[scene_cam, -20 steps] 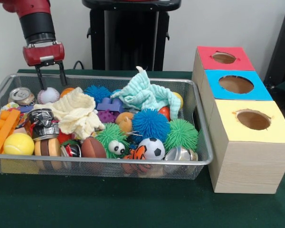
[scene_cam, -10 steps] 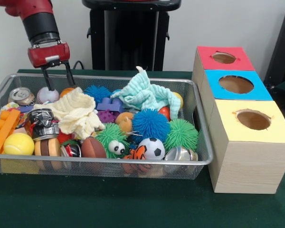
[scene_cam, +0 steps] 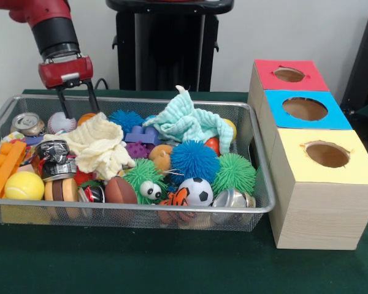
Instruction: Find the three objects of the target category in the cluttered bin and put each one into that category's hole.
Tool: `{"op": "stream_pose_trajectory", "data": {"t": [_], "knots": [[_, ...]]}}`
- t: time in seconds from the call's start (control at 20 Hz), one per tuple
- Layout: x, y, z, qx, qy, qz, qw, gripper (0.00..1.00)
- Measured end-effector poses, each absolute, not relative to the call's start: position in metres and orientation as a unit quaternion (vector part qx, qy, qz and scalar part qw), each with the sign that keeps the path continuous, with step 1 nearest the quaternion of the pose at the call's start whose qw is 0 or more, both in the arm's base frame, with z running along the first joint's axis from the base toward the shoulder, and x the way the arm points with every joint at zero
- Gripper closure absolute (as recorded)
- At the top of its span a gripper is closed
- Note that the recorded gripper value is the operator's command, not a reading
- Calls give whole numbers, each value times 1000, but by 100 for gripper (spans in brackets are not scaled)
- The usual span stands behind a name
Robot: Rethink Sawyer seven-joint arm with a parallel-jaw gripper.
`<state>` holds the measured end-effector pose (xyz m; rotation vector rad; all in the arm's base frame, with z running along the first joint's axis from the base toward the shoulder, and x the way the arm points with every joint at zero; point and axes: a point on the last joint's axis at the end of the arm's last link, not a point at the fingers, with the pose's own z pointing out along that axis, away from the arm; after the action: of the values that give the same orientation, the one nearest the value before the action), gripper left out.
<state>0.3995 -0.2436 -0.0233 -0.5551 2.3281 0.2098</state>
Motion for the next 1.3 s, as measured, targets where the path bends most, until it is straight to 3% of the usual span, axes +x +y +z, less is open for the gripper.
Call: {"op": "stream_pose_trajectory", "data": {"t": [0.7, 1.0, 1.3], "knots": [[394, -229, -50, -180, 909, 95, 364, 0], [398, -216, -58, -185, 894, 110, 392, 0], [399, -213, -61, -198, 881, 90, 421, 0]]}}
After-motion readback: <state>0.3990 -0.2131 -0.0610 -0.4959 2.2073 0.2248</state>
